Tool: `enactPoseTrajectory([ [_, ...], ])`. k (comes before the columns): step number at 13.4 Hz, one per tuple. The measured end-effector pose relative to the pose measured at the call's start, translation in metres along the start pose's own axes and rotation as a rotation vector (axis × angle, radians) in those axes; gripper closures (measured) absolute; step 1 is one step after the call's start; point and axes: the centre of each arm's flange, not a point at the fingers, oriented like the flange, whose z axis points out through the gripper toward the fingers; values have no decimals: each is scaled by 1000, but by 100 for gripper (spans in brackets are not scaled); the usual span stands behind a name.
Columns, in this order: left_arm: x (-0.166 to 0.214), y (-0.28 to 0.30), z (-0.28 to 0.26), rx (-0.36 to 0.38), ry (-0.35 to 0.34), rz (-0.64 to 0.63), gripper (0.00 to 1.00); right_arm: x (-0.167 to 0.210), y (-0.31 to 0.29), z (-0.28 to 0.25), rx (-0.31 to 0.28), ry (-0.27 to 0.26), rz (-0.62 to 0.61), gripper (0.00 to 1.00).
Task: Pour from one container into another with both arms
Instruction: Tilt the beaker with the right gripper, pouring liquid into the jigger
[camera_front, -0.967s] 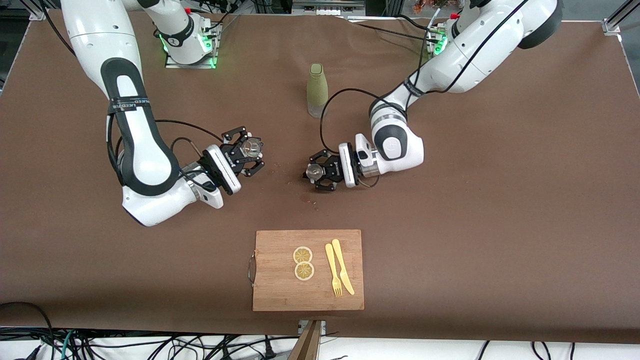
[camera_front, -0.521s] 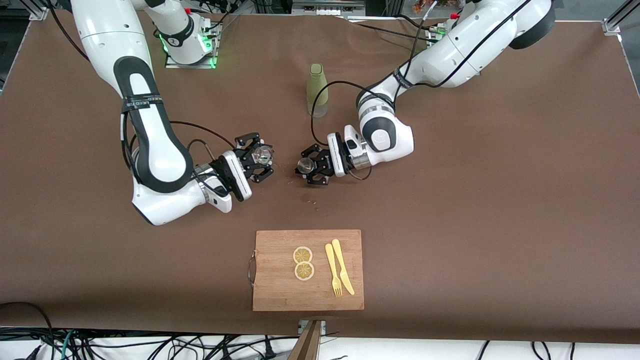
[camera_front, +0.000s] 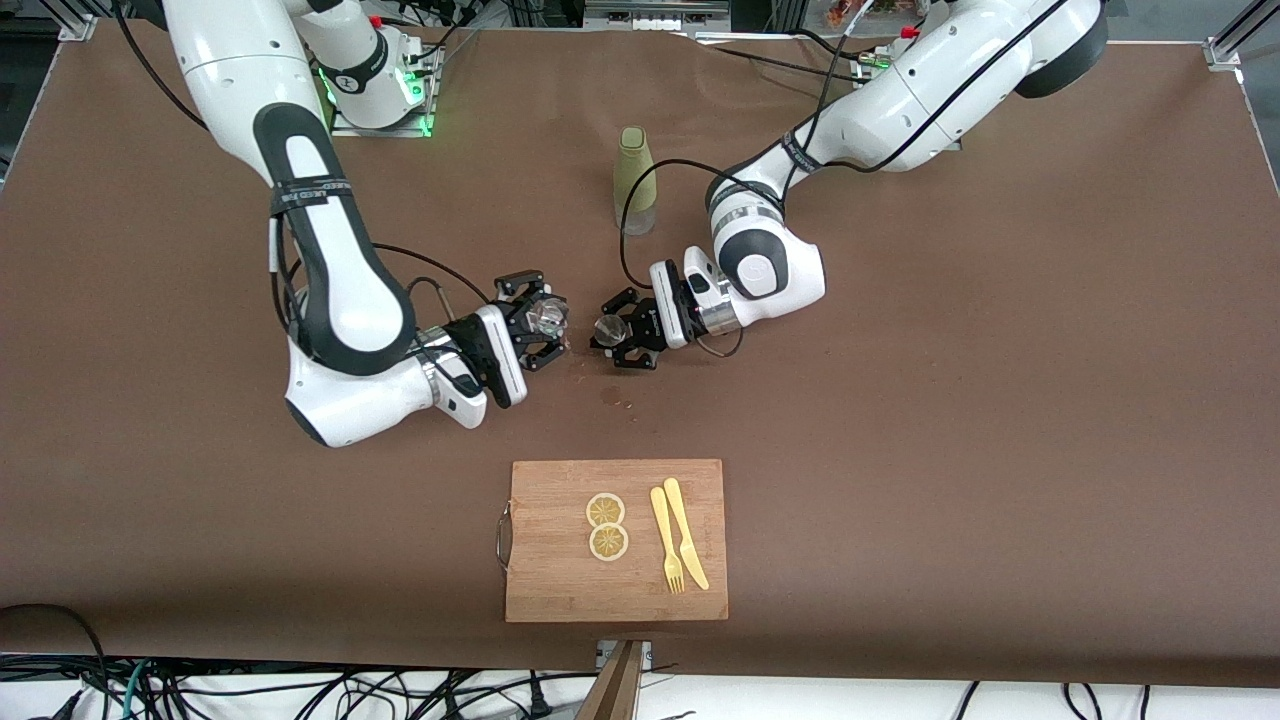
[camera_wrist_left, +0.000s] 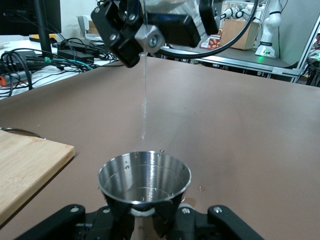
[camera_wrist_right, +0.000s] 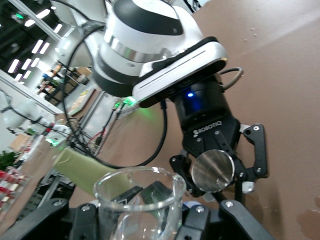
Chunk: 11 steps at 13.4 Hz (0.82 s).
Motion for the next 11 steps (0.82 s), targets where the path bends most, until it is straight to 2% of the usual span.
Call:
enactPoseTrajectory([
  [2,7,-8,-3,39,-1,-17,90,13,0,16,-31,-25,19,86],
  [6,17,-20,-4,82,13,-40,90,21,-4,35,-40,-97,17,86],
  [11,10,-21,-1,81,9,-50,90,21,-4,32,-56,-102,24,86],
])
